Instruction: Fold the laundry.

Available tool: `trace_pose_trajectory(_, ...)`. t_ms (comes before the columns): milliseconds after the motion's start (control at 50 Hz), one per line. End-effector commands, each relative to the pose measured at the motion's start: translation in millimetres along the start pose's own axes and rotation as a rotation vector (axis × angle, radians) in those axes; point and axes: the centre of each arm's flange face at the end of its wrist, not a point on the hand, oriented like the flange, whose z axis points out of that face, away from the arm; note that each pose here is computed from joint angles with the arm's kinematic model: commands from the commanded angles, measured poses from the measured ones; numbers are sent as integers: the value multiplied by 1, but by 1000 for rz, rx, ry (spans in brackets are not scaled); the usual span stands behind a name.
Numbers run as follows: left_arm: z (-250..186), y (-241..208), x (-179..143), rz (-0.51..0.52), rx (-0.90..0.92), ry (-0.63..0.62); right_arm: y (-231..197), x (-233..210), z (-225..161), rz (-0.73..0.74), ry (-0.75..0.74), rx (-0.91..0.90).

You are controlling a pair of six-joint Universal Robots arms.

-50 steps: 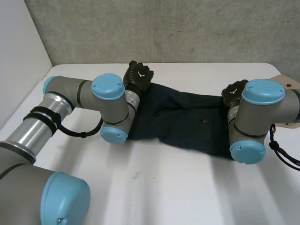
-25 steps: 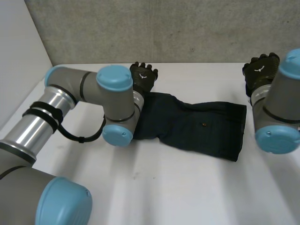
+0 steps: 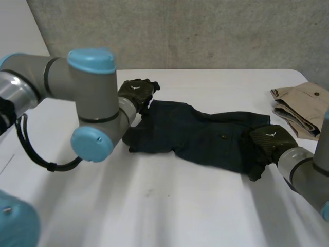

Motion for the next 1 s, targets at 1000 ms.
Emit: trace_pose_trajectory(1000, -80, -4, -11, 16, 221, -7, -77, -38, 5, -772, -19, 349)
